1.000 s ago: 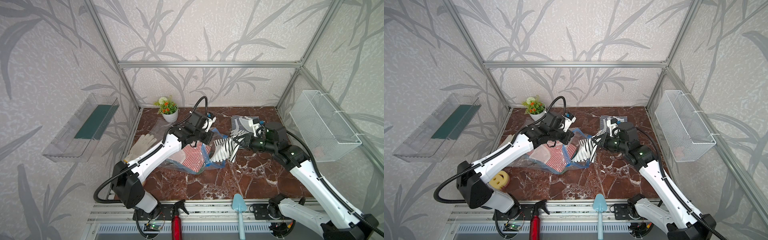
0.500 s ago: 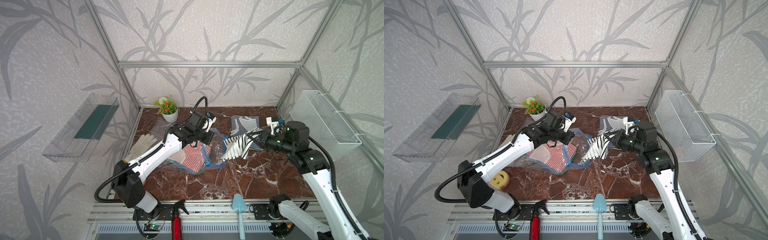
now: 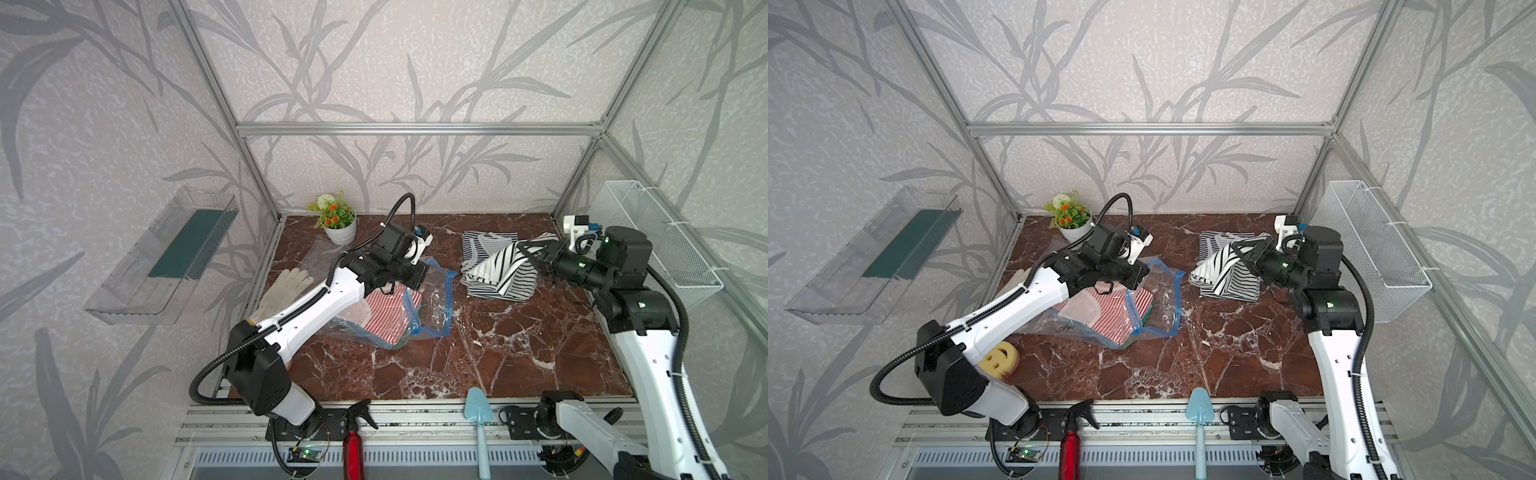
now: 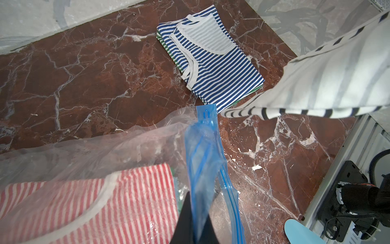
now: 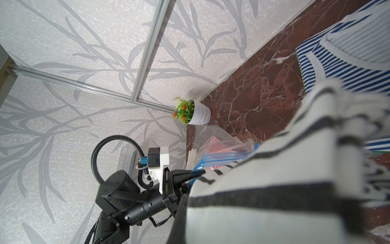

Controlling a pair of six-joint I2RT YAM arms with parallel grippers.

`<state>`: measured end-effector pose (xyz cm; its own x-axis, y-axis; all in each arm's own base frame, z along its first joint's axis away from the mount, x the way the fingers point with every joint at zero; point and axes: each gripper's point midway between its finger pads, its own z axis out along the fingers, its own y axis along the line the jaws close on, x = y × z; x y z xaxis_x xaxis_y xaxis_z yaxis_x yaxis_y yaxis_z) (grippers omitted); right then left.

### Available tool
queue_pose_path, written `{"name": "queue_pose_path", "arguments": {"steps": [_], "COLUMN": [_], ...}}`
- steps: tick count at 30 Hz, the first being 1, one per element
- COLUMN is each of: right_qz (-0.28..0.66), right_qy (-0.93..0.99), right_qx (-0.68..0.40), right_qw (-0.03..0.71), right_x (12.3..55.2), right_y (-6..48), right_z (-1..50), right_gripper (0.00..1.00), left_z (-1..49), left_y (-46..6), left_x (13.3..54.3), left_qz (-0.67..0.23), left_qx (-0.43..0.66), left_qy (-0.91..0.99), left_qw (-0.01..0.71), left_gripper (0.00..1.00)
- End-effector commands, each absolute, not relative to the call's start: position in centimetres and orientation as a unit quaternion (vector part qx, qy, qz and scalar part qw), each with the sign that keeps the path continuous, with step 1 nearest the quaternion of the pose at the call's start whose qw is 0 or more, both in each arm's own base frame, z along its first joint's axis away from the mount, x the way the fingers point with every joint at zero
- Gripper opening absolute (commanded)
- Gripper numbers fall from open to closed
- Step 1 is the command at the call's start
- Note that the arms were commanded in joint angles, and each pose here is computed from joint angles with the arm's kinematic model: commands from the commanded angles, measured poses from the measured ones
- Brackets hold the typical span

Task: Take the tank top out of the vacuum bag
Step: Take out the tank top from the vacuum bag, then place the tank top on the tank top.

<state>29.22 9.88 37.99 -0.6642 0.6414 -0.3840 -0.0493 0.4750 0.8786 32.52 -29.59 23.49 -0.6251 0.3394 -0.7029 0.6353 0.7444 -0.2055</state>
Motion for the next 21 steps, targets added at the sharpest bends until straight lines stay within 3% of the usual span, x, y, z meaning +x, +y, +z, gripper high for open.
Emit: {"name": "queue_pose_path", "arguments": {"steps": [1,21], "right_qz": [0.482,0.482], "right_qy": [0.758,0.747], "right_qx": [0.173,0.118], "right_qw": [0.405,0.443], "right_x": [30.7,46.1], "right_y": [9.4,5.7], "right_z": [40.0,36.0], "right_gripper": [0.0,0.0], "left_z": [24.9,23.8], "left_y": [-29.7,-29.8], "left_x": [32.8,33.3], "left_qz": [-0.222,-0.212], "left_qx": [0.286,0.29], "left_qy": [0.864,0.87], "left_qw": [0.35,0.339], "left_gripper": [0.0,0.0]}}
